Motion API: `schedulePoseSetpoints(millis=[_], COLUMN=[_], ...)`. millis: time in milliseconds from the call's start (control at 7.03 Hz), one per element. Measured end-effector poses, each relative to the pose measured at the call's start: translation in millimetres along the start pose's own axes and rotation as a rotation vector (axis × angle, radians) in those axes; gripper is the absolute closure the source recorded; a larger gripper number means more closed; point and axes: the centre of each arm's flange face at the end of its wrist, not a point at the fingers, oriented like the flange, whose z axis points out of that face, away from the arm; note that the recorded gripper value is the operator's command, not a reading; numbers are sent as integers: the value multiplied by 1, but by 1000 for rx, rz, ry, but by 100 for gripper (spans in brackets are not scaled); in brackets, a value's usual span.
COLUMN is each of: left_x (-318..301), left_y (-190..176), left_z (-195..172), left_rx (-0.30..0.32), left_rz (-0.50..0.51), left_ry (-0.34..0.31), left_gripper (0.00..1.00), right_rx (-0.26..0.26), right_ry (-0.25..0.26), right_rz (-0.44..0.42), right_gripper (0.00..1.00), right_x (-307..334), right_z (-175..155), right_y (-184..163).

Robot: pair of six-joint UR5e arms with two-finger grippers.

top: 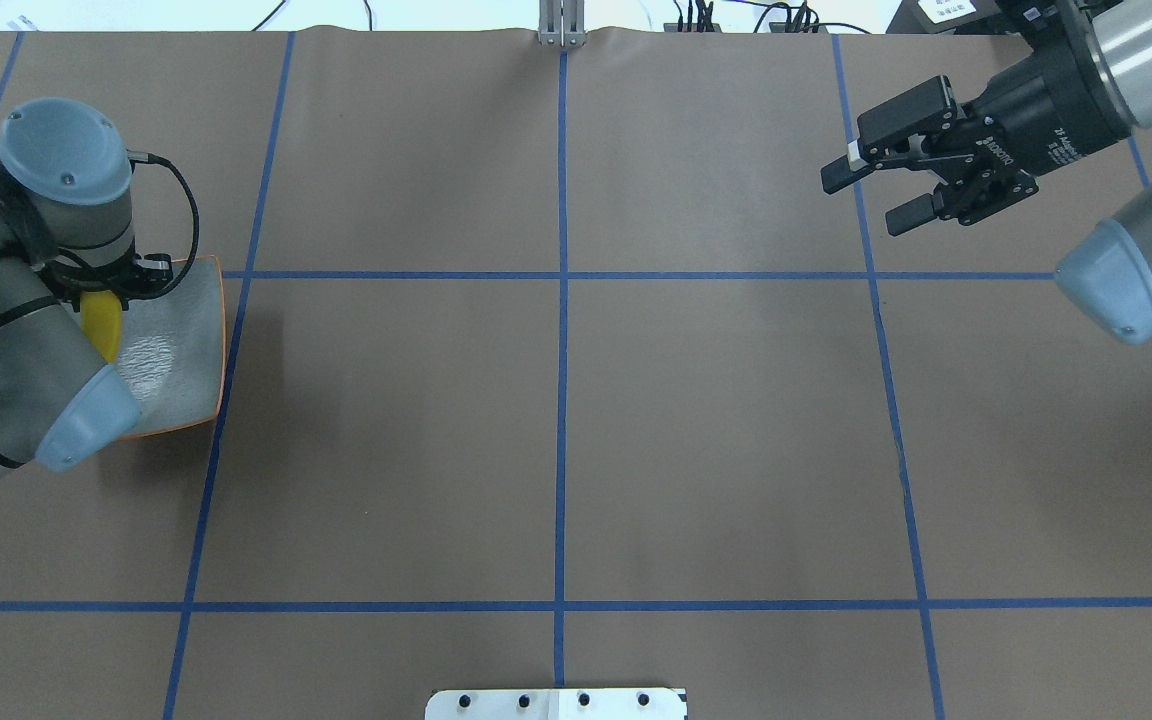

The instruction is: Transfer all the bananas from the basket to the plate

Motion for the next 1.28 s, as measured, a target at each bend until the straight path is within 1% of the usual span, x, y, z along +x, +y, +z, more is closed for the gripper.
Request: schedulePoseSetpoints(millis=[142, 427, 569, 712, 854, 996, 1139, 1281], left_x=[5, 8, 5, -6, -22, -38, -49, -54], left_y=[1, -2, -7, -18, -31, -43, -51, -54], left_z=[5, 3, -6, -24, -43, -59, -73, -86], left_rx=[20, 54, 68, 78, 73, 59, 44, 32], left_rz=[5, -12, -8, 2, 14, 26, 35, 39], left_ry=[-10, 21, 41, 74, 116, 159, 203, 242], left_gripper=[0, 0, 0, 0, 0, 0, 0, 0], right_rx=[1, 4, 8, 21, 45, 74, 112, 163], right_ry=[1, 2, 3, 5, 15, 40, 76, 118], right_rz=[-1, -6, -5, -3, -8, -25, -38, -18], right_gripper=[0, 0, 0, 0, 0, 1, 2, 2], right_x=[1, 2, 4, 8, 22, 52, 97, 146], right_z=[0, -2, -4, -12, -27, -46, -71, -100], right_y=[-1, -2, -3, -6, -10, -13, -17, -21])
